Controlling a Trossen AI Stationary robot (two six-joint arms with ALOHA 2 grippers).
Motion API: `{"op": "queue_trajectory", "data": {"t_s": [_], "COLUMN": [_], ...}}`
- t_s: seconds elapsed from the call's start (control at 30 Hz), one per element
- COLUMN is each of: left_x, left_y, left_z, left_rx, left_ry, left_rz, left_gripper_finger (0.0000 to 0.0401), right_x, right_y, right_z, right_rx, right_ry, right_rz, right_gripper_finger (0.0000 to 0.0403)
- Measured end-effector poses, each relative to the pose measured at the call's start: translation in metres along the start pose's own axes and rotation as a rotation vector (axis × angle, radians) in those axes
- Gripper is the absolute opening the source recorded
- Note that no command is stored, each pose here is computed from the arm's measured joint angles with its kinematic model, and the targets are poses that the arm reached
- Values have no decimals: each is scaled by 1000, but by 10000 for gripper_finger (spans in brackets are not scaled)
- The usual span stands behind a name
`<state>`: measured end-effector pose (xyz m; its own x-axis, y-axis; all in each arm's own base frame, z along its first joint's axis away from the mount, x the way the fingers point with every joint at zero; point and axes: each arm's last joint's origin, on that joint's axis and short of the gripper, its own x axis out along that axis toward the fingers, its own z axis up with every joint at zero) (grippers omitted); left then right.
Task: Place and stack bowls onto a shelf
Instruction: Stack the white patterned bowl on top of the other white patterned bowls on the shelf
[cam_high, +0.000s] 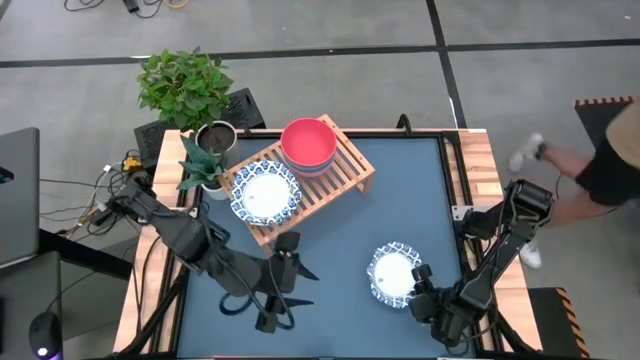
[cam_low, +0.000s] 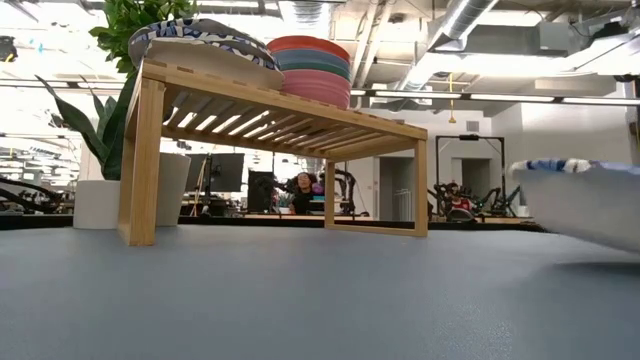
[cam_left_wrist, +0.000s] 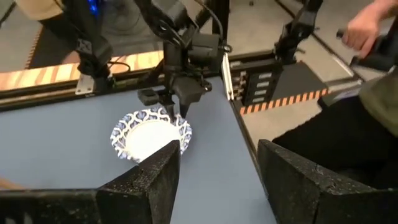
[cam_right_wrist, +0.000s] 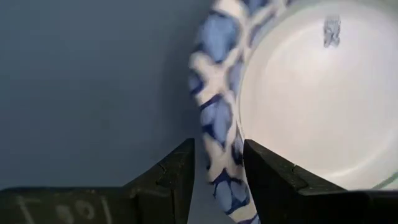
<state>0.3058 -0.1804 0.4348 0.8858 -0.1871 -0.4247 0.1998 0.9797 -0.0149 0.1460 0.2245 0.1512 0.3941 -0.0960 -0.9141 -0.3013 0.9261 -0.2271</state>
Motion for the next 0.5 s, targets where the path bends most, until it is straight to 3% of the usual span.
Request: {"op": "queue_trajectory", "data": {"t_s": [0.2, 0.5], "left_x": [31, 51], "left_y": [-10, -14], "left_z": [-14, -20], "left_rx": [35, 30], "left_ry": [69, 71], "left_rz": [10, 34], "left_gripper_finger": [200, 200], "right_x": [6, -2], "right_y": [-3, -8], "right_z": [1, 13], "right_rx": [-4, -2], "right_ry": [26, 12], "right_rz": [-19, -40], "right_gripper_finger": [164, 164]}}
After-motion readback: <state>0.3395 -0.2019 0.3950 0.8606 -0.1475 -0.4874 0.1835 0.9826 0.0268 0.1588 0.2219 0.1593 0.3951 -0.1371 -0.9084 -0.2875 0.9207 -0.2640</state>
